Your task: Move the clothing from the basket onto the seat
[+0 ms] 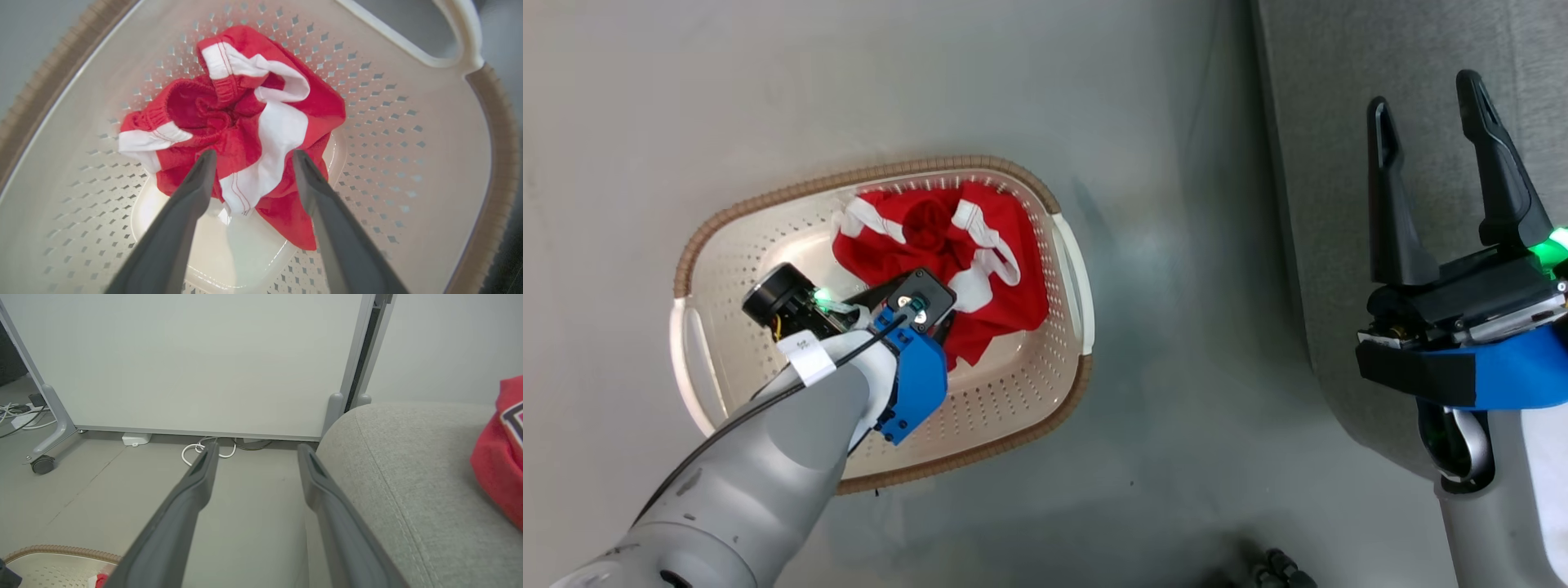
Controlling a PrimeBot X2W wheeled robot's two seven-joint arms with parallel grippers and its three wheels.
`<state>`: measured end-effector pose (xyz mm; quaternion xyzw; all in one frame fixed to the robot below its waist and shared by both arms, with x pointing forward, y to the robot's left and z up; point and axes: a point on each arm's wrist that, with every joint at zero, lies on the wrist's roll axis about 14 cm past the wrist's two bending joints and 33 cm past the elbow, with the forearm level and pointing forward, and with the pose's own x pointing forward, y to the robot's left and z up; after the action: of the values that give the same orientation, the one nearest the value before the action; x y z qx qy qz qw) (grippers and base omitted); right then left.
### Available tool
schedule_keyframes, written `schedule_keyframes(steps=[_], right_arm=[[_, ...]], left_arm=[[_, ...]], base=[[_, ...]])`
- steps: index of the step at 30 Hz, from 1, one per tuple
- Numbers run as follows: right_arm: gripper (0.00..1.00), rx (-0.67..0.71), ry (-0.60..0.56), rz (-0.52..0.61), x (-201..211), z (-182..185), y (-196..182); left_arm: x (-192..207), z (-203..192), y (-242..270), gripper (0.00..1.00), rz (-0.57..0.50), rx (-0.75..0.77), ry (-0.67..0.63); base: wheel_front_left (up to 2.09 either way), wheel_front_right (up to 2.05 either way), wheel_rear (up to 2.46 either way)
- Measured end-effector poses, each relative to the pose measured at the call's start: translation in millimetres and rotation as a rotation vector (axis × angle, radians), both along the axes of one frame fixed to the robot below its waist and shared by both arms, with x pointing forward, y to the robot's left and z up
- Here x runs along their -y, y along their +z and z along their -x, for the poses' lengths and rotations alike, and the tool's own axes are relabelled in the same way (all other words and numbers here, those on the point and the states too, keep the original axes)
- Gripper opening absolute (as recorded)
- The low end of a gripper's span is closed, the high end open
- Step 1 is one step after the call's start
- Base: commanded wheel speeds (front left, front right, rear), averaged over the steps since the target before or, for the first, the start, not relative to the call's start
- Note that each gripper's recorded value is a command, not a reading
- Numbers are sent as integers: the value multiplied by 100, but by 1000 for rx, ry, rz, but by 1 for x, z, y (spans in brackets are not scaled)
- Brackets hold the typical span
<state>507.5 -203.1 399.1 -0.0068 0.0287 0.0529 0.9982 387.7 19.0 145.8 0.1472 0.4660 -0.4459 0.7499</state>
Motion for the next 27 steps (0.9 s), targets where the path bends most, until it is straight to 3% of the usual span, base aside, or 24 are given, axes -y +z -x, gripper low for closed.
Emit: schedule_keyframes(steps=[6, 27], right_arm=[[100, -12, 19, 1, -7, -6, -15], [100, -93, 44, 11, -11, -6, -68]], left_arm=[[-15, 6, -26, 100, -69, -70, -9], [-12, 10, -79, 100, -82, -145, -38]], base=[[0, 0, 0], [0, 0, 0]])
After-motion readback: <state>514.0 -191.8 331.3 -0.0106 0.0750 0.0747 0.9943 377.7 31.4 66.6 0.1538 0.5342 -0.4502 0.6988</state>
